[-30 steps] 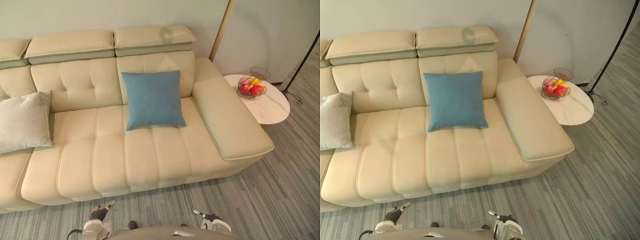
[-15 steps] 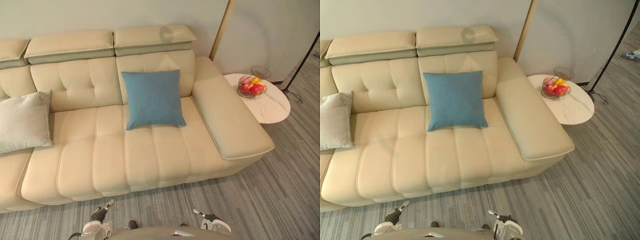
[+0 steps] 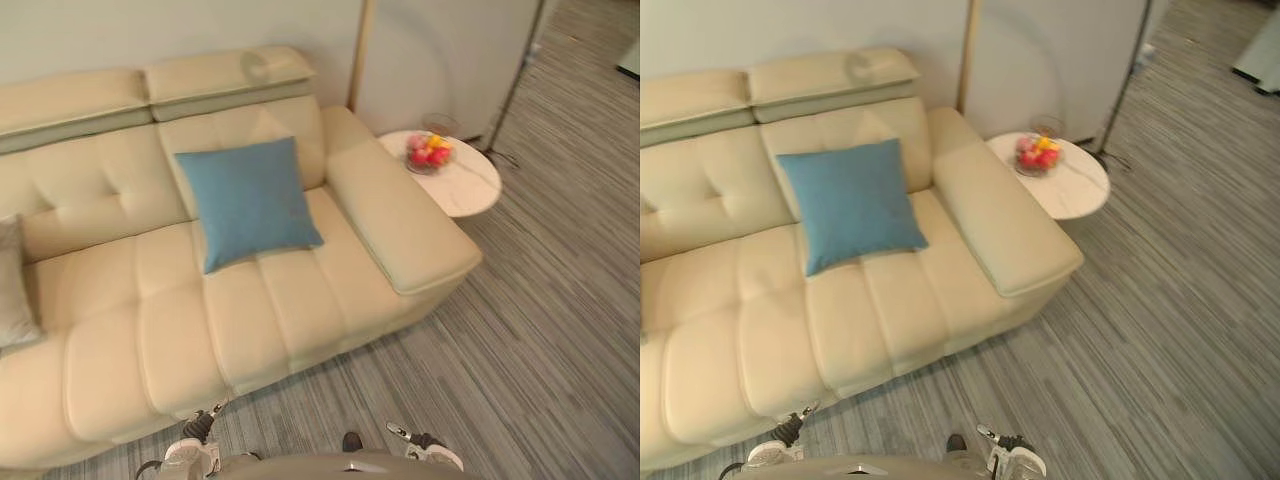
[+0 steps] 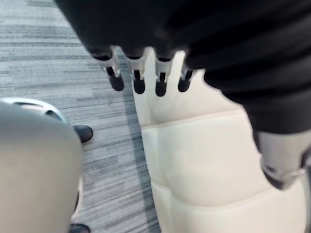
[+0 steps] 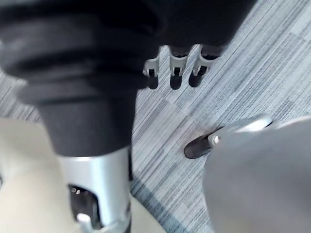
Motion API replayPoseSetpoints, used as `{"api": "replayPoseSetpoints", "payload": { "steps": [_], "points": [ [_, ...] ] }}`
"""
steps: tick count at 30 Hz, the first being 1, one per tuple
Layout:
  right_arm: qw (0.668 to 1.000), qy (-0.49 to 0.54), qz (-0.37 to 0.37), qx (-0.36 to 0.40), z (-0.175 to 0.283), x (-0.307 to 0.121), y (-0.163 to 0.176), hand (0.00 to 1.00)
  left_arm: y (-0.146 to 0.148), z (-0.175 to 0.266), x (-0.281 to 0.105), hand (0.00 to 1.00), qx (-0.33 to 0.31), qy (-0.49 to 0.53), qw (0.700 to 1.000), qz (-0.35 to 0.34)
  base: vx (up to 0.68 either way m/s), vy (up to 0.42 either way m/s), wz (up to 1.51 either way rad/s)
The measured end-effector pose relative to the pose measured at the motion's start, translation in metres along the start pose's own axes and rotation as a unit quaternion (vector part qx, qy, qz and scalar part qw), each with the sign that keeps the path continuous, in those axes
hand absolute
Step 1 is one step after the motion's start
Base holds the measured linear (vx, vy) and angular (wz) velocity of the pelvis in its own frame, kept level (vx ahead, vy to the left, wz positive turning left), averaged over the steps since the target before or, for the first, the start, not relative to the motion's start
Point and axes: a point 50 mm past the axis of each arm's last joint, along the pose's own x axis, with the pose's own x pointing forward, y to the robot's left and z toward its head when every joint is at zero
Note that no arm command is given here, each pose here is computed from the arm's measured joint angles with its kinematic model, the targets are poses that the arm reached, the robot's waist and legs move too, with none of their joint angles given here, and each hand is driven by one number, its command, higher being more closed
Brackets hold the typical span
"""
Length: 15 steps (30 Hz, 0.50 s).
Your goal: Pick up cushions and gather them together orderly.
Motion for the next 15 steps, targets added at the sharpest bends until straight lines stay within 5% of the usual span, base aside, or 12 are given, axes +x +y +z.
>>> {"api": "replayPoseSetpoints", "payload": {
  "steps": [15],
  "points": [
    [0.998,-0.048,0.01,-0.036,0.023,0.0,0.003,0.0,-0.012,0.001,0.0,0.0,-0.004,0.0,1.0,-0.011,-0.04,0.022,-1.31]
  ]
}}
